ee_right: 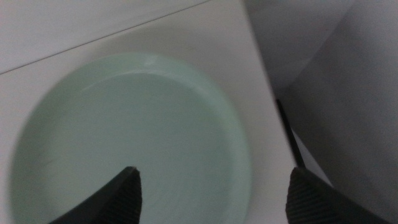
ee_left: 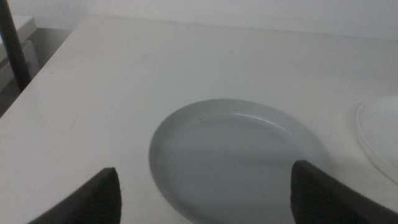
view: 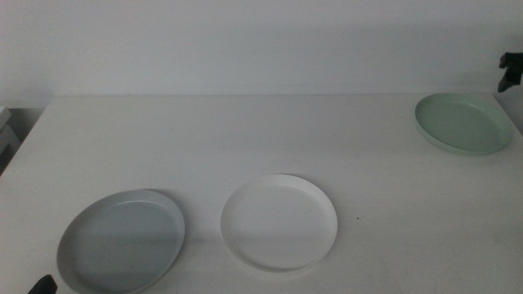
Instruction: Stack the three bowls on top of each other.
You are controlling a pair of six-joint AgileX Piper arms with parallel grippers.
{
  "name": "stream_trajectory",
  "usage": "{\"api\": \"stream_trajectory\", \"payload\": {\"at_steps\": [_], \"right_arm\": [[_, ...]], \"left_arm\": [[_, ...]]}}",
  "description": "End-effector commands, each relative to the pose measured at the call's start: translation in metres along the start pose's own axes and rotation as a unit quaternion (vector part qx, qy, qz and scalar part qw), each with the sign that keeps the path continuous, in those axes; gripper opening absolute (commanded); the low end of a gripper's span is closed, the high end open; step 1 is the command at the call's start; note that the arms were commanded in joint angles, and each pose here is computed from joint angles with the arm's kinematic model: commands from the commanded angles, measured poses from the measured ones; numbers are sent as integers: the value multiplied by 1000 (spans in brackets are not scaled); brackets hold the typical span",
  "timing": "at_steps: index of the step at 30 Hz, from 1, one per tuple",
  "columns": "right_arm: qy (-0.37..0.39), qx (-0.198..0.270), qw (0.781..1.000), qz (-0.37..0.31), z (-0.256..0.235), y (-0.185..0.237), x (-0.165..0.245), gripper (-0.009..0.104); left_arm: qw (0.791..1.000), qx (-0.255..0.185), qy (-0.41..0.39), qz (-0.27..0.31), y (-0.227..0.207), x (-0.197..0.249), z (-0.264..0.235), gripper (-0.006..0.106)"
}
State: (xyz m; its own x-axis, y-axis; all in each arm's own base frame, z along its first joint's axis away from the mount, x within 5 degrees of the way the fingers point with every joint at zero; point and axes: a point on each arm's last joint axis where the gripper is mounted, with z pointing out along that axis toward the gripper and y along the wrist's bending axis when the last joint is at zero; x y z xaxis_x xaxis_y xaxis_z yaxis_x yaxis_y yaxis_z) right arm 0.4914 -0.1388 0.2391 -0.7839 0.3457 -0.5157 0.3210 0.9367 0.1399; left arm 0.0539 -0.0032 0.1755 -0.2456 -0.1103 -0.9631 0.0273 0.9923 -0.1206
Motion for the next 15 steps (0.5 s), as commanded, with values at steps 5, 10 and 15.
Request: {"api": "stream_trajectory", "payload": {"at_steps": [5,10,15], "right_arm": [[-66,3,998,-4,-6,-8,-28,56],[-69,2,998,-1,17,-10,-26,55],[-59,9,998,-4,33,-14,-21,55]], "left_arm": [[999,6,-40,-11,-1,-5,-1,90],[999,6,-40,-11,-1,-5,-1,90],[999,6,-40,-11,-1,-5,-1,90]]}}
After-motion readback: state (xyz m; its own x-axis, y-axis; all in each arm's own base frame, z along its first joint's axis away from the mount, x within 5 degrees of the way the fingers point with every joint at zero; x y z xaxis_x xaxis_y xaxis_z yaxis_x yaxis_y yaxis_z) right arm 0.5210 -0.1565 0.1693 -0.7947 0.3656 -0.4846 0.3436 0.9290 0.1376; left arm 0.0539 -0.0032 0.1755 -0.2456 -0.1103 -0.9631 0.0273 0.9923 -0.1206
